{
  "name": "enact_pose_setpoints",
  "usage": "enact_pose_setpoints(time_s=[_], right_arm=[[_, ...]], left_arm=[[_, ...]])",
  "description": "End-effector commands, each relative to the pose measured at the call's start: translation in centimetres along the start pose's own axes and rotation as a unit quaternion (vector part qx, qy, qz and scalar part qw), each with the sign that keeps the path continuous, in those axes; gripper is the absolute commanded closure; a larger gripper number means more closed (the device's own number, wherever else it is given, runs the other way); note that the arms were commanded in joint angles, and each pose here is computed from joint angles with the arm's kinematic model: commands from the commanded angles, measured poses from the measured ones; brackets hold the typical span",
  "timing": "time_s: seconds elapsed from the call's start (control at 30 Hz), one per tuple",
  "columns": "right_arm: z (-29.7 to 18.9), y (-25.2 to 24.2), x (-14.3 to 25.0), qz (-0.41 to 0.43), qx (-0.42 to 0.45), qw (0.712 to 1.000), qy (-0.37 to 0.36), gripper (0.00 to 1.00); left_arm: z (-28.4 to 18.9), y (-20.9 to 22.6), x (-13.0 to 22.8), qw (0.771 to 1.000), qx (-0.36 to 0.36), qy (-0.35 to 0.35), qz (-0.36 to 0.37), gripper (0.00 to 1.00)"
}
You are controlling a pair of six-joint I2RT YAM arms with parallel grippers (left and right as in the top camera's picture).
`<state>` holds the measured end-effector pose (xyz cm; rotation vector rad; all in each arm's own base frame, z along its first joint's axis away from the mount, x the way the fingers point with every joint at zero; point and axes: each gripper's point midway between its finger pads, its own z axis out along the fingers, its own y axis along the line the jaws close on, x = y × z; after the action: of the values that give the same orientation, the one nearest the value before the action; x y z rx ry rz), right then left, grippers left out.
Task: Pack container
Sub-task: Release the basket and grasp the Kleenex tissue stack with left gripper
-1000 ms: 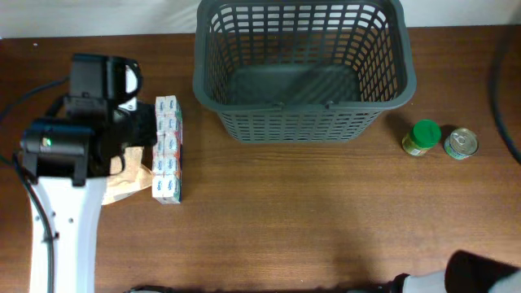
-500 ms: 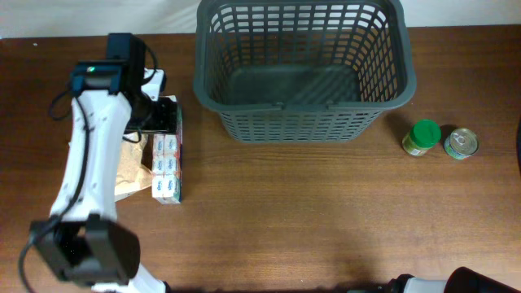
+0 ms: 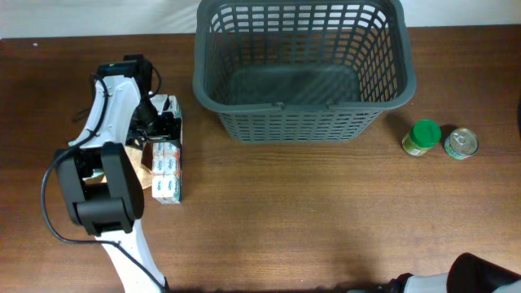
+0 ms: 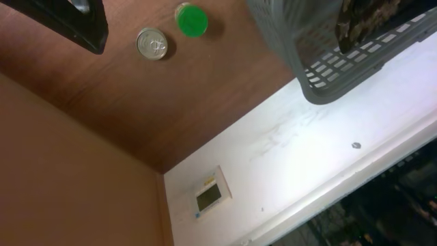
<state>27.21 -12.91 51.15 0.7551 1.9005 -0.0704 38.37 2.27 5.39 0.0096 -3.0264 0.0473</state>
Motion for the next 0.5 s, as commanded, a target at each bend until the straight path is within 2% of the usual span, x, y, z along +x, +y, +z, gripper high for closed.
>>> enact_pose_setpoints(time_s=[0.0,0.13,0.33,0.47], right_arm=[[1.0,-0.4,-0.1,0.007,0.009,1.0,0.006,0.01],[1.8,-0.5,0.1,0.007,0.012,1.0,0.014,0.01],[2.9,-0.6,0.2,0.007,0.015,1.0,0.025,0.01],[3.5,-0.6,0.3,0.007,0.017,0.999,0.03,0.01]], left_arm=[[1.6,-0.5,-0.1,1.0,0.023,0.016,0.007,0.2],[2.3,-1.5,-0.4,0.998,0.053,0.018,0.033,0.2],[3.1,-1.6,-0.5,0.998,0.053,0.022,0.034,0.23],[3.1,-1.6,-0.6,0.998,0.053,0.021,0.034,0.55]])
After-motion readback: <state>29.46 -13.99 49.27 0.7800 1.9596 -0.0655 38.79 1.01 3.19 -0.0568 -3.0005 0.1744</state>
